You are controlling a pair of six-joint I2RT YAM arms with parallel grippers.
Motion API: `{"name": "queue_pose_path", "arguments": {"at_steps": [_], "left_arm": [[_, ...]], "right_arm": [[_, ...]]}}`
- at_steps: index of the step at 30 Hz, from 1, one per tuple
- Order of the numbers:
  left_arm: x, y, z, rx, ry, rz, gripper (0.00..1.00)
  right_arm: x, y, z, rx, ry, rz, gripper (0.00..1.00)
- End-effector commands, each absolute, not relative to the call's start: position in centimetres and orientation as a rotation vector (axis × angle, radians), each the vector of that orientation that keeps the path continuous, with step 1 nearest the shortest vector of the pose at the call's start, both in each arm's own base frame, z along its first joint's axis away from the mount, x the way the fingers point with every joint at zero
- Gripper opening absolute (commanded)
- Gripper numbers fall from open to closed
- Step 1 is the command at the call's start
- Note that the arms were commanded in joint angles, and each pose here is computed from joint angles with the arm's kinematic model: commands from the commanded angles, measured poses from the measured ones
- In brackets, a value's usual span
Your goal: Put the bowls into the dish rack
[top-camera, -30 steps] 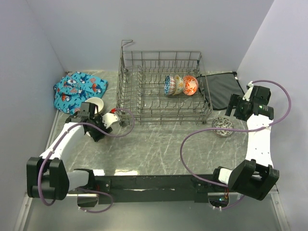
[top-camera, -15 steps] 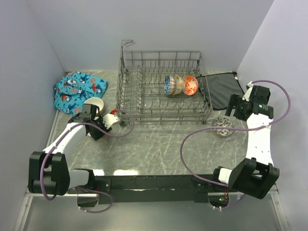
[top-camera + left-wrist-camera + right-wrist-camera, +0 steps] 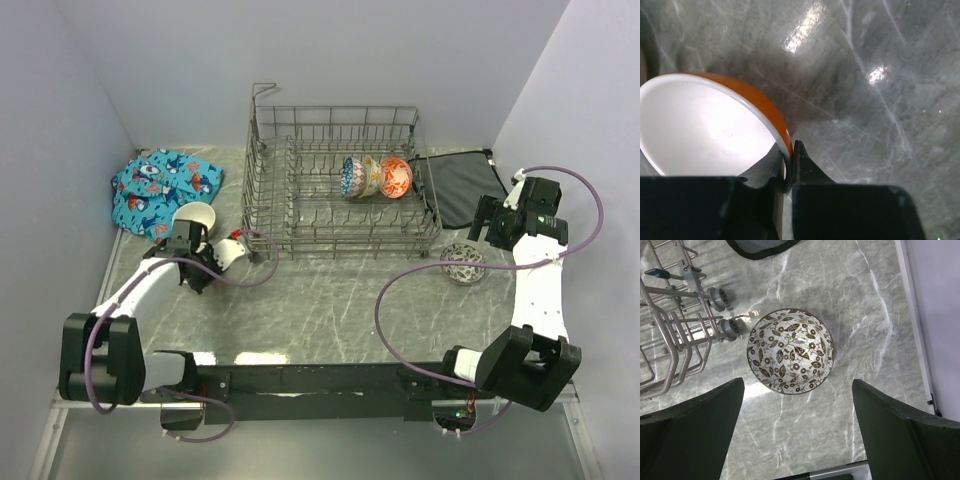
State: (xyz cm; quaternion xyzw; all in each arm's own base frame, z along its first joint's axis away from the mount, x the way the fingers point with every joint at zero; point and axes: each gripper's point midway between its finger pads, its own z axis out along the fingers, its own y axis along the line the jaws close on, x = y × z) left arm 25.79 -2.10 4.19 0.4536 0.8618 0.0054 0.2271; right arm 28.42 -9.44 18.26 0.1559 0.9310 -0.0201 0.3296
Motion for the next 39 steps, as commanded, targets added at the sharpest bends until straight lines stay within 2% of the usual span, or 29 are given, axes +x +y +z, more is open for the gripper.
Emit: {"name": "queue_pose_path", "arguments": {"at_steps": [1, 5, 7, 8, 10, 13, 16, 17, 19, 21, 23, 24, 27, 28, 31, 33, 39], "left_arm": [[26.3, -2.5, 7.6, 1.178, 2.316, 0.025, 0.01], [25.2, -3.4, 14.1, 1.216, 2.25, -0.03, 0.01], [22.1, -3.5, 15.9, 1.299, 2.288, -0.1, 0.01], [22.4, -3.4, 18.8, 1.303, 2.245, -0.066, 0.01], [19.8, -2.7, 20.6, 1.42, 2.279, -0.072, 0.01], [22.1, -2.4, 28.4, 1.328, 2.108, 0.095, 0.01], [24.7, -3.7, 32.4, 1.268, 2.02, 0.067, 0.01], [25.6, -4.2, 36.6, 1.198, 1.932, 0.085, 0.01], [27.8, -6.4, 39.2, 1.104, 1.89, -0.051, 0.01], [29.2, -8.9, 45.0, 0.991, 1.718, -0.149, 0.01], [31.1, -10.6, 47.7, 0.915, 1.628, -0.249, 0.01], [31.8, -12.5, 50.3, 0.85, 1.536, -0.38, 0.01], [33.8, -15.8, 51.3, 0.759, 1.471, -0.652, 0.01], [34.9, -17.6, 52.0, 0.695, 1.439, -0.813, 0.01], [36.6, -21.9, 51.7, 0.683, 1.429, -1.026, 0.01], [37.0, -24.2, 51.5, 0.671, 1.439, -1.147, 0.01], [42.3, -28.4, 49.3, 0.573, 1.479, -1.317, 0.01]], "right_arm": [[28.9, -9.3, 19.5, 0.404, 2.397, -0.05, 0.96], [28.9, -9.2, 19.2, 0.397, 2.404, -0.048, 0.96], [28.9, -9.1, 19.1, 0.387, 2.41, -0.049, 0.96], [28.9, -9.1, 19.0, 0.385, 2.412, -0.051, 0.96], [29.0, -9.1, 19.0, 0.38, 2.416, -0.051, 0.96], [29.3, -9.4, 18.5, 0.407, 2.422, -0.061, 0.98], [29.2, -9.5, 17.9, 0.435, 2.43, -0.064, 1.0], [29.2, -9.6, 17.9, 0.441, 2.428, -0.071, 1.0], [29.2, -9.7, 18.1, 0.445, 2.421, -0.081, 1.0], [29.2, -9.8, 18.2, 0.448, 2.422, -0.086, 1.0], [29.2, -9.8, 18.3, 0.446, 2.42, -0.09, 1.0], [29.3, -9.7, 18.4, 0.441, 2.417, -0.084, 1.0], [29.1, -9.5, 18.3, 0.433, 2.422, -0.074, 1.0], [29.1, -9.5, 18.3, 0.435, 2.422, -0.074, 1.0], [29.0, -9.5, 18.4, 0.432, 2.42, -0.079, 0.99], [28.9, -9.5, 18.4, 0.43, 2.417, -0.081, 0.99], [28.5, -9.5, 17.7, 0.432, 2.422, -0.091, 0.99]]}}
